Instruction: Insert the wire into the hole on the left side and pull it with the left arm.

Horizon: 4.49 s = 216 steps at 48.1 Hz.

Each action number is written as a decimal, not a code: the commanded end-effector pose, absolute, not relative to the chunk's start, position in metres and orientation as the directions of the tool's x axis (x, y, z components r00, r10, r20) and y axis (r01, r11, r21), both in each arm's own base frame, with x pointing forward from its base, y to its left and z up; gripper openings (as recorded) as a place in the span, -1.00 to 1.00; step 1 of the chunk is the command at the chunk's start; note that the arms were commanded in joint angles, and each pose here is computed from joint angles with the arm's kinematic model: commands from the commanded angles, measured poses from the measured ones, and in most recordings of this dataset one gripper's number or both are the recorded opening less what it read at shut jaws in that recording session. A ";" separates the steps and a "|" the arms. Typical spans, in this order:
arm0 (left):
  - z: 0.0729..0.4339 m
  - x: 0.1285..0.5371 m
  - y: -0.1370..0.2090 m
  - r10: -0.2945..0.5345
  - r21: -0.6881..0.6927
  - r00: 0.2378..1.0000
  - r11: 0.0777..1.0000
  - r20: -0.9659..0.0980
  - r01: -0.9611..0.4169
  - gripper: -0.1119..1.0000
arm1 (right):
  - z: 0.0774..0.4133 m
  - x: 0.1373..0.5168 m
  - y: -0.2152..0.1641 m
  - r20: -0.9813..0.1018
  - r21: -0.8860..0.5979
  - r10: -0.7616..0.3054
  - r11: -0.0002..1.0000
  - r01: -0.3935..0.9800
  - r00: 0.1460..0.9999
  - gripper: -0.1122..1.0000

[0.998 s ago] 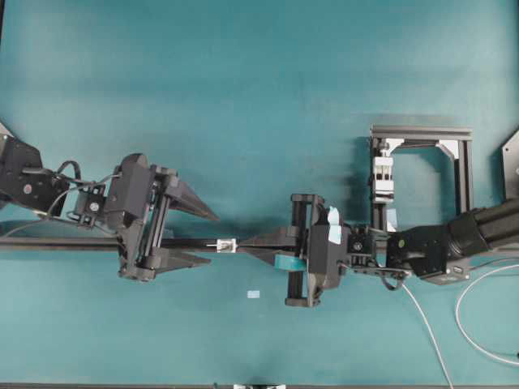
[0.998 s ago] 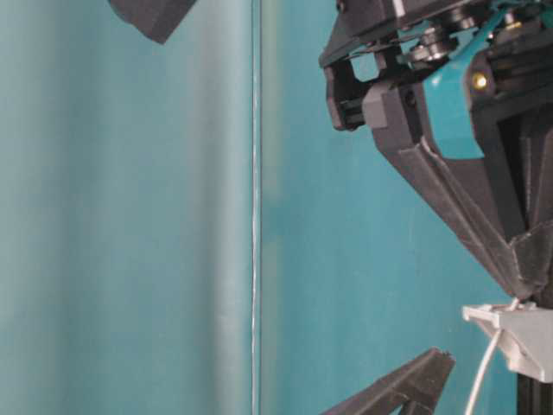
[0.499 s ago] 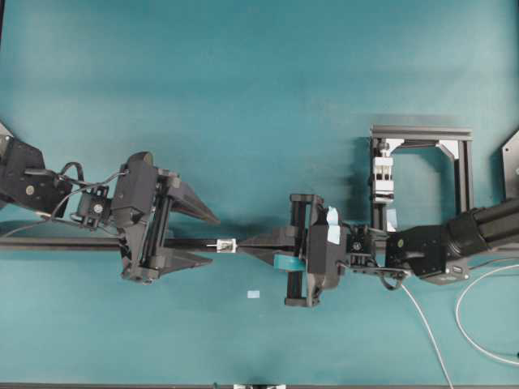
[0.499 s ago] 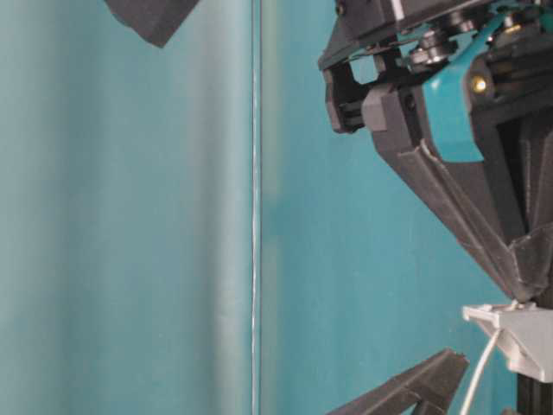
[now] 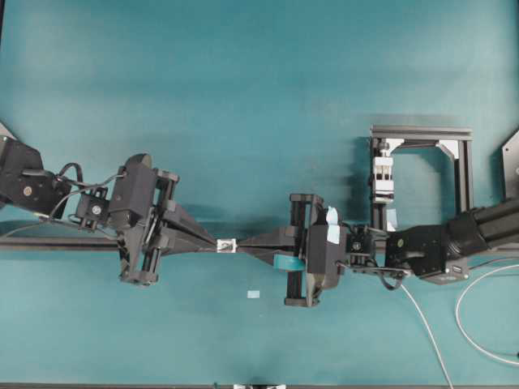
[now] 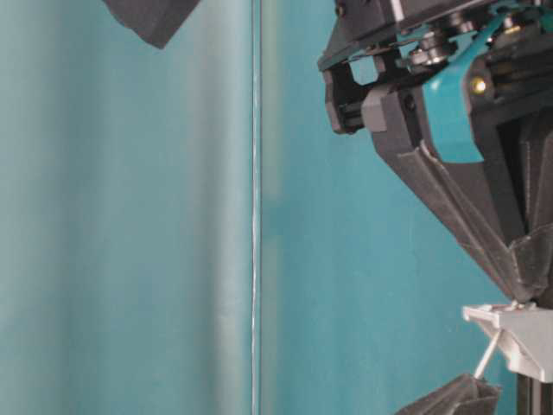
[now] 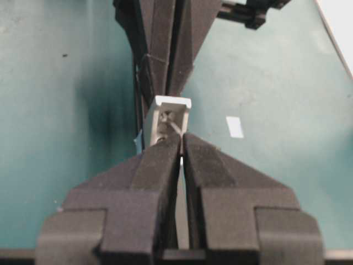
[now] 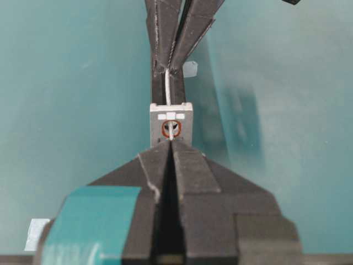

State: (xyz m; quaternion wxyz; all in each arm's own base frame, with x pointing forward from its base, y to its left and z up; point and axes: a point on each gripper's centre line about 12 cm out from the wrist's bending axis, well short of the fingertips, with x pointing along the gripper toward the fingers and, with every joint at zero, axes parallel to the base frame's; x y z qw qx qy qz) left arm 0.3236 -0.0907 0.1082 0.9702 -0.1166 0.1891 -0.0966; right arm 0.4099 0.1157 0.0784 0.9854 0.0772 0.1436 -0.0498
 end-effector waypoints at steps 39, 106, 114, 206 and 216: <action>0.116 0.325 -0.095 -0.246 -0.265 0.916 0.950 -0.317 0.163 -0.98 | 0.094 0.414 0.107 -0.267 0.165 -0.093 0.976 0.141 0.959 -0.11; 0.132 0.246 -0.080 -0.258 -0.314 0.836 0.943 -0.485 0.109 -0.98 | 0.107 0.394 0.100 -0.268 0.158 -0.089 0.978 0.135 0.959 0.50; 0.120 0.243 -0.078 -0.245 -0.327 0.800 0.943 -0.548 0.064 -0.98 | 0.107 0.394 0.100 -0.267 0.159 -0.091 0.978 0.137 0.959 0.50; 0.154 0.240 -0.027 -0.091 -0.169 0.897 0.985 -0.433 0.018 0.72 | 0.135 0.376 0.056 -0.253 0.114 -0.166 0.973 0.200 0.953 0.51; 0.154 0.239 -0.026 -0.091 -0.169 0.897 0.985 -0.432 0.018 0.72 | 0.138 0.376 0.054 -0.258 0.117 -0.165 0.973 0.200 0.952 0.50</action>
